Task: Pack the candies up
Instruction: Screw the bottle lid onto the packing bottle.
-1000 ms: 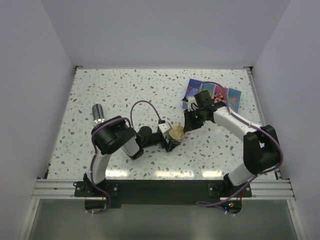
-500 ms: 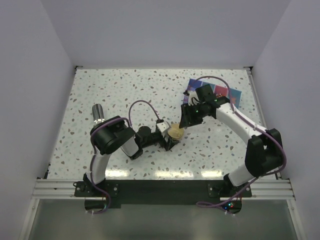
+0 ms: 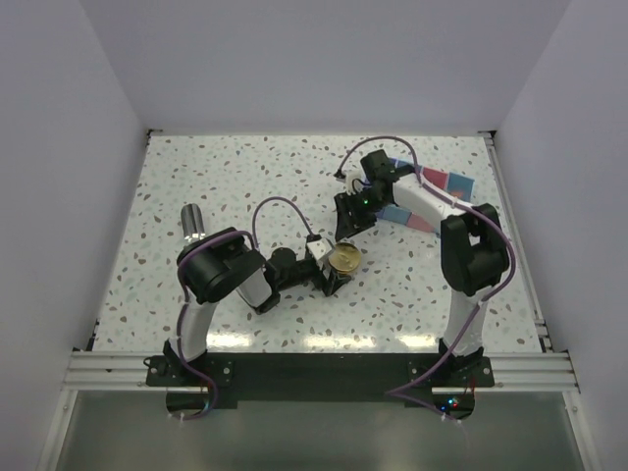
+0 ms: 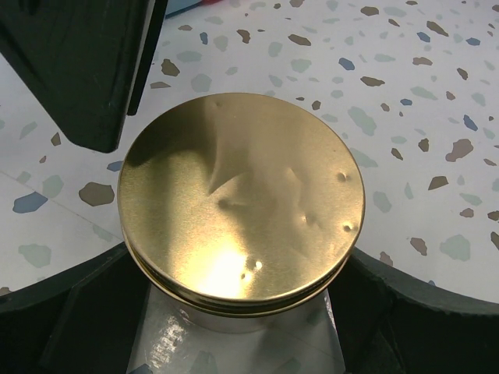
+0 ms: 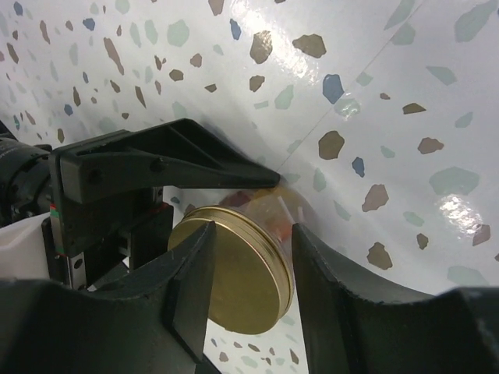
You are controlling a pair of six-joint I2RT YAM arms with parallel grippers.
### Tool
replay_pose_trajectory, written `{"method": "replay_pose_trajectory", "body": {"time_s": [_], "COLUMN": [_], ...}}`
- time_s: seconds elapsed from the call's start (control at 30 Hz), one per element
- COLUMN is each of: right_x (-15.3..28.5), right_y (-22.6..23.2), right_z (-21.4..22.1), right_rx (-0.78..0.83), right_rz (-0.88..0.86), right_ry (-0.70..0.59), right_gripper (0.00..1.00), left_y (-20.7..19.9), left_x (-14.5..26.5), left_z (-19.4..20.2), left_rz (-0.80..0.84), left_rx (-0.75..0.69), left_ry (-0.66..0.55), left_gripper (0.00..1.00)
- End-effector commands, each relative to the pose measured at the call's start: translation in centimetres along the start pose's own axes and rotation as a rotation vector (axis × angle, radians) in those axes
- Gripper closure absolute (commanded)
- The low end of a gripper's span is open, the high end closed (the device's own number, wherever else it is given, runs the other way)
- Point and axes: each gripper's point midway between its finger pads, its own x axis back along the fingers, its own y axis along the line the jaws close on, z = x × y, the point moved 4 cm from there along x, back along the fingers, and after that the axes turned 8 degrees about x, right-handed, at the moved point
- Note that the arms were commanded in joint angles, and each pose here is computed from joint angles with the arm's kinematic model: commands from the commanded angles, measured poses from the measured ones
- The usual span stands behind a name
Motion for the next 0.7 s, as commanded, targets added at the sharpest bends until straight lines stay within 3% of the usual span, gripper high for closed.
{"method": "replay_pose_trajectory", "body": {"time_s": [0.0, 0.4, 0.67], "right_x": [0.5, 1.4, 1.8], "right_y": [1.5, 2.8, 4.7], "right_z": [-0.3, 5.5, 9.1], "right_rx": [0.061, -0.014, -0.109], "right_rz": [-0.061, 0.009, 0.063], "right_ry": [-0.013, 0.000, -0.055], "right_gripper": [0.54, 0.82, 0.92], "left_y": [0.1, 0.9, 1.5], "left_x": [0.2, -0.3, -0.4], "left_z": [-0.3, -0.1, -0.2], "left_rz": [-0.004, -0.042, -0.075], "left_rx": [0.014, 0.017, 0.020], "left_ry": [0.000, 0.018, 0.028], "left_gripper": [0.17, 0.17, 0.17]}}
